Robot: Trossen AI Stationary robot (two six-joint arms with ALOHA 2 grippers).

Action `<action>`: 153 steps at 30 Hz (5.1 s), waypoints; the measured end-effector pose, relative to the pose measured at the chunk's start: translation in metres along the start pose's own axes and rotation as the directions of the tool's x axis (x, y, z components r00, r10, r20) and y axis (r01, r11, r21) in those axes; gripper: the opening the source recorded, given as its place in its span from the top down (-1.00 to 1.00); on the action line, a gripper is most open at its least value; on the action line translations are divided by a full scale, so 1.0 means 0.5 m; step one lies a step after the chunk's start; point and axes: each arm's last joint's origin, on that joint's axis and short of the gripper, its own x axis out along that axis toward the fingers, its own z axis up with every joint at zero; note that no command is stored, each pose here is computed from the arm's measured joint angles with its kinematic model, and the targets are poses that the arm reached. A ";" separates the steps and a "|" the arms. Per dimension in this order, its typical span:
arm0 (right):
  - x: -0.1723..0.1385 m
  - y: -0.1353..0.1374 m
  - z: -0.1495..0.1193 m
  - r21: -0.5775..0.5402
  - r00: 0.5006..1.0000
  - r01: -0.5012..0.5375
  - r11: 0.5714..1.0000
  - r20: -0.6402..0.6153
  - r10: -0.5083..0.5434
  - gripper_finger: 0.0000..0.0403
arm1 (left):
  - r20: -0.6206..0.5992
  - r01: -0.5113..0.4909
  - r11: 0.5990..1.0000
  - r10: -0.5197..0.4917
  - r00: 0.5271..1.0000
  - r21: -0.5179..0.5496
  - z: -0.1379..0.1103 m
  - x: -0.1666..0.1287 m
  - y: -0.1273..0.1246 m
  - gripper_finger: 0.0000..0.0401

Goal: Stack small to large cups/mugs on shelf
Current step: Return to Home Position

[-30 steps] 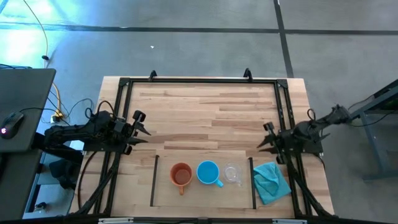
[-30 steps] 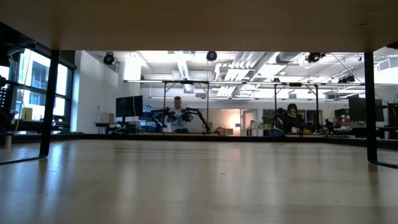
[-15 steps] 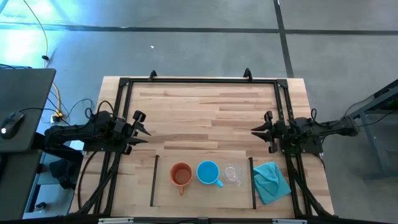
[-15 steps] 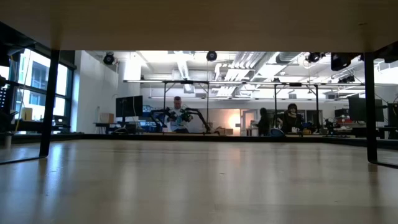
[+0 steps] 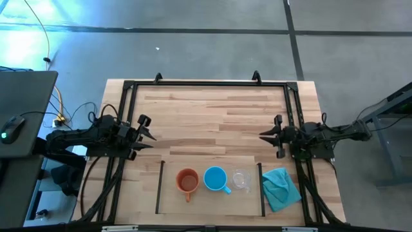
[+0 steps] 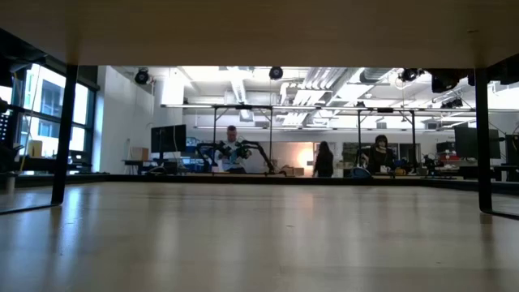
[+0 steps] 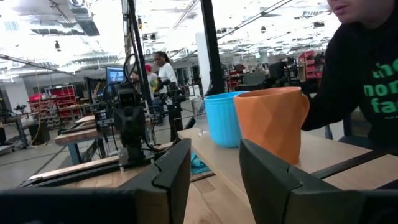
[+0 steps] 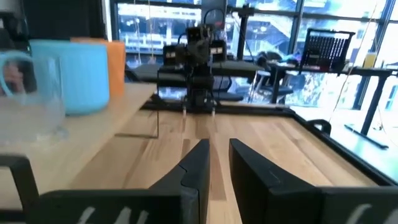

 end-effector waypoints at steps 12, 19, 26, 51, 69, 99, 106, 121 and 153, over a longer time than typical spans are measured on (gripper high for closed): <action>0.000 0.007 -0.008 -0.024 0.992 -0.119 0.993 -0.035 0.118 0.75 | -0.010 0.001 1.000 -0.001 1.000 -0.007 -0.002 0.000 0.000 0.38; -0.001 0.011 -0.009 0.023 0.983 -0.176 0.984 -0.040 0.177 0.75 | -0.013 0.001 1.000 -0.001 1.000 -0.008 -0.003 0.000 0.000 0.38; -0.001 0.011 -0.010 0.059 0.983 -0.174 0.983 -0.043 0.177 0.75 | -0.018 0.002 1.000 -0.002 1.000 -0.010 -0.004 0.000 0.000 0.38; -0.001 0.011 -0.010 0.140 0.983 -0.168 0.976 -0.046 0.176 0.75 | -0.090 0.000 0.996 -0.008 0.996 -0.090 -0.019 -0.001 -0.002 0.38; -0.001 0.011 -0.009 0.156 0.983 -0.167 0.974 -0.046 0.176 0.75 | -0.019 -0.024 0.994 0.023 1.000 -0.108 -0.003 0.013 -0.034 0.38; -0.001 0.011 -0.009 0.138 0.983 -0.168 0.976 -0.045 0.176 0.75 | 0.058 -0.207 0.970 0.201 0.978 0.125 0.017 0.016 -0.036 0.38; -0.001 0.011 -0.009 0.141 0.983 -0.168 0.976 -0.045 0.176 0.75 | -0.024 -0.066 0.994 0.064 0.998 -0.088 -0.003 0.015 -0.028 0.38; -0.001 0.011 -0.009 0.185 0.984 -0.161 0.969 -0.045 0.172 0.75 | -0.158 -0.099 0.987 0.078 0.984 -0.130 -0.029 0.011 -0.023 0.38; -0.001 0.011 -0.009 0.182 0.984 -0.161 0.970 -0.045 0.172 0.75 | -0.221 -0.150 0.982 0.121 0.968 -0.116 -0.041 0.009 -0.022 0.38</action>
